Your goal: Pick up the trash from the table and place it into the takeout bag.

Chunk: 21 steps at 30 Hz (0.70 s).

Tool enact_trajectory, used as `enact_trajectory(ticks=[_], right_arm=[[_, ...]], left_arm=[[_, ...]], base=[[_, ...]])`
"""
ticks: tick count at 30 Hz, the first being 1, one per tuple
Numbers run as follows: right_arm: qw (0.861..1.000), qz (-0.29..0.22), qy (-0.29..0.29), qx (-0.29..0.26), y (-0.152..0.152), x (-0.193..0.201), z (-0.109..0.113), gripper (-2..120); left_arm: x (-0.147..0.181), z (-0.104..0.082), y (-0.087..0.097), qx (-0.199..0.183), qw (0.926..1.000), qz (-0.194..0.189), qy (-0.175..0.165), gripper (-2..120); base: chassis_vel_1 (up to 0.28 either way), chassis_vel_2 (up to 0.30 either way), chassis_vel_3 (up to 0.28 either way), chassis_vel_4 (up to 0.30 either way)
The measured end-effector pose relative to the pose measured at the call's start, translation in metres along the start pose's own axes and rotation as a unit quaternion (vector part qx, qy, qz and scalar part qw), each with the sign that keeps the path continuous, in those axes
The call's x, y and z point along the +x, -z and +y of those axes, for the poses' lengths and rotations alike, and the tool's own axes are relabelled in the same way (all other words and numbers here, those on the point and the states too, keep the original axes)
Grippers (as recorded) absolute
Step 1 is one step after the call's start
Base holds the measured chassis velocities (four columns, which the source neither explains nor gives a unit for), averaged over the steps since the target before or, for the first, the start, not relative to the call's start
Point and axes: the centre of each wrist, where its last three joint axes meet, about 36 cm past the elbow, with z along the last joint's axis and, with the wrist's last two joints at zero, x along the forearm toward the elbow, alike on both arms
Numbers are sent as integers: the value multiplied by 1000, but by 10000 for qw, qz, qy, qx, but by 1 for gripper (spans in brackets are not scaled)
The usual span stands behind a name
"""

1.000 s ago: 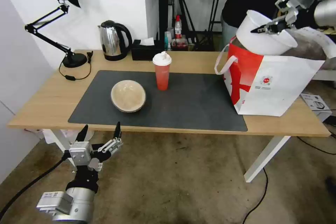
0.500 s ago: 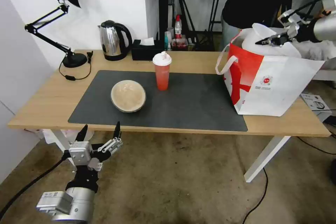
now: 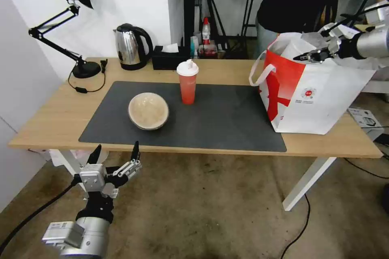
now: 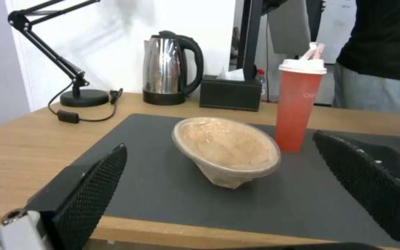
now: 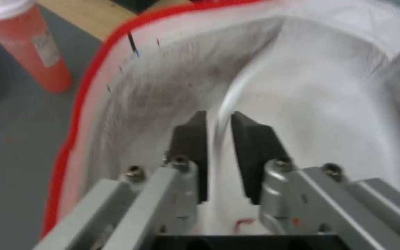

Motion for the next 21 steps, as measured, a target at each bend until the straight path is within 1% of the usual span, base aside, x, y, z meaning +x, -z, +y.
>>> enact_trajectory(ticks=[1, 3, 5, 6, 8, 11, 12, 13, 14, 16, 18, 20, 21], right_arm=[[10000, 0, 0, 0, 0, 0, 0, 16], [10000, -58, 6, -19, 4, 0, 1, 27], [9999, -107, -3, -29, 8, 0, 2, 36], [9999, -107, -3, -29, 8, 0, 2, 36], [9999, -140, -12, -26, 10, 1, 3, 45], [9999, -155, -3, -17, 11, 2, 5, 49], [9998, -185, 12, -8, 12, 3, 7, 58], [9998, -194, 21, -2, 13, 4, 7, 63], [9998, -194, 21, -2, 13, 4, 7, 63], [9998, -200, 16, 9, 14, 4, 8, 74], [9998, -199, 7, 17, 14, 4, 8, 82], [9998, -199, 4, 18, 14, 4, 8, 83], [9998, -199, -2, 21, 14, 4, 8, 88]], left_arm=[[0, 0, 0, 0, 10000, 0, 0, 100], [1, 0, 1, -2, 10000, 2, 5, 100], [1, 0, 1, -3, 10000, 6, 12, 100], [1, 0, 1, -3, 10000, 6, 12, 100], [1, 0, 1, -2, 10000, 11, 17, 100], [1, 0, 0, -1, 10000, 12, 18, 100], [1, 0, 1, -2, 10000, 11, 19, 100], [1, 0, 1, -3, 10000, 11, 18, 100], [1, 0, 1, -3, 10000, 11, 18, 100], [1, -1, 1, -2, 10000, 1, 15, 100], [1, -1, 1, 3, 10000, -3, 13, 100], [1, -1, 1, 4, 10000, -3, 13, 100], [1, -1, 1, 5, 10000, -4, 13, 100]], base=[[0, 0, 0, 0], [0, 0, 0, 0], [0, 0, 0, 0], [0, 0, 0, 0], [0, 0, 0, 0], [0, 0, 0, 0], [0, 0, 0, 0], [0, 0, 0, 0], [0, 0, 0, 0], [0, 0, 0, 0], [0, 0, 0, 0], [0, 0, 0, 0], [0, 0, 0, 0]])
